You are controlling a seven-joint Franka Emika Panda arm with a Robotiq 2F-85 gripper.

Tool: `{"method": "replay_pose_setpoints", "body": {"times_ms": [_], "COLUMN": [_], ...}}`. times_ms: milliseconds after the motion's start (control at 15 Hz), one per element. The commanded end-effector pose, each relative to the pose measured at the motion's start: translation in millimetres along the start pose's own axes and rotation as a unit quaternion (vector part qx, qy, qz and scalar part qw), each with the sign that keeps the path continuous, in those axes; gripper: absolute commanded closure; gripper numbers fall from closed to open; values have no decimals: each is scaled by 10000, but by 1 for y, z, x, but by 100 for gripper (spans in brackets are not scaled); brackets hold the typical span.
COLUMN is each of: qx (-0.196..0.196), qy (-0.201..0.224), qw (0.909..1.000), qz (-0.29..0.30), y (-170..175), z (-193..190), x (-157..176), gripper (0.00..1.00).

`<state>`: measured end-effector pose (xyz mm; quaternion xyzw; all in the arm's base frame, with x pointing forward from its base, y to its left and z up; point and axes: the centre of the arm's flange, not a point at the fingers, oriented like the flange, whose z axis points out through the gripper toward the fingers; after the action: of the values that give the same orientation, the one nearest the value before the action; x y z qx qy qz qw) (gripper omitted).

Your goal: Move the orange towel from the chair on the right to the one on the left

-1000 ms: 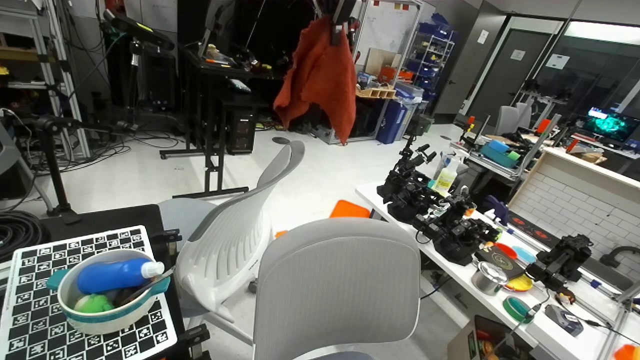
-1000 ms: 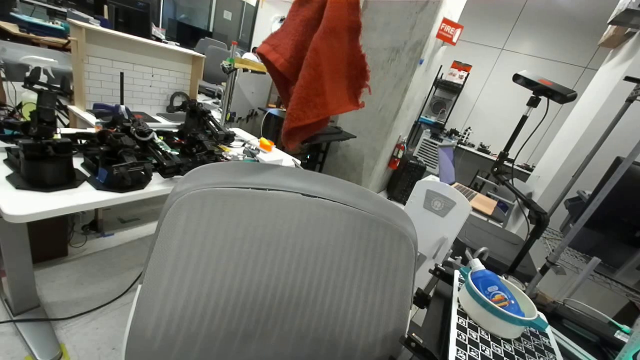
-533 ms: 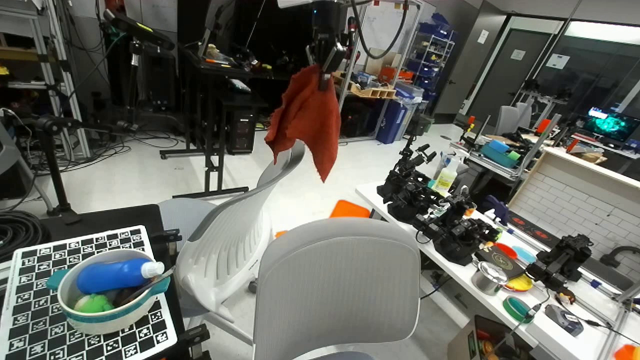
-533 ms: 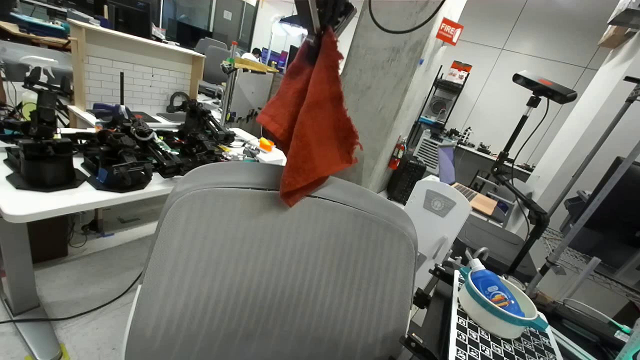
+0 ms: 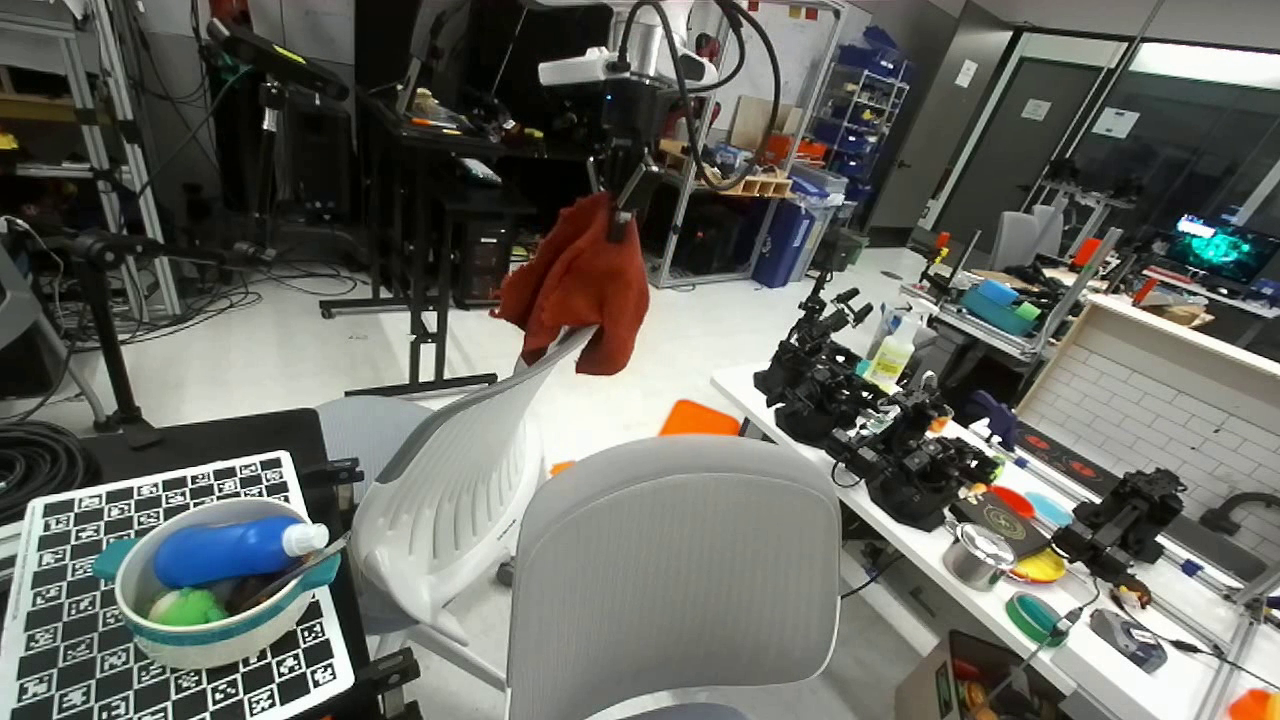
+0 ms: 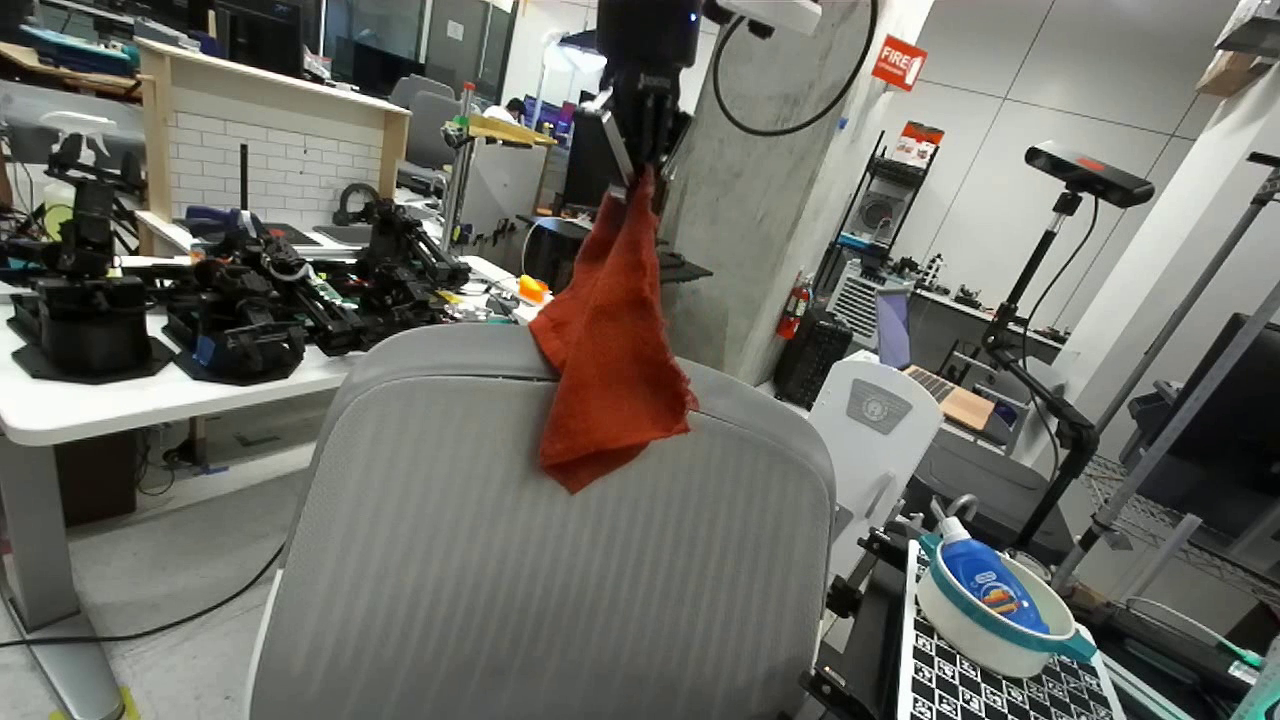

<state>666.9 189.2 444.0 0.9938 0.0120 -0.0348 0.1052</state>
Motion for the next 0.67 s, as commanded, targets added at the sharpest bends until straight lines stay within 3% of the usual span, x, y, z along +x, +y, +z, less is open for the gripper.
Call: {"method": "replay_pose_setpoints", "body": {"times_ms": [0,67,133,267,600], "qx": [-280,-349,-416,-543,-696], "qy": [25,13,16,4,11], "qw": [9996,9993,9990,9984,9972], "qz": [-84,-111,-138,-168,-259], "y": [1,0,0,-1,-4], "z": [16,20,23,29,34], "x": [-5,-7,-8,-10,-12], "gripper": [99,91,68,65,31]}}
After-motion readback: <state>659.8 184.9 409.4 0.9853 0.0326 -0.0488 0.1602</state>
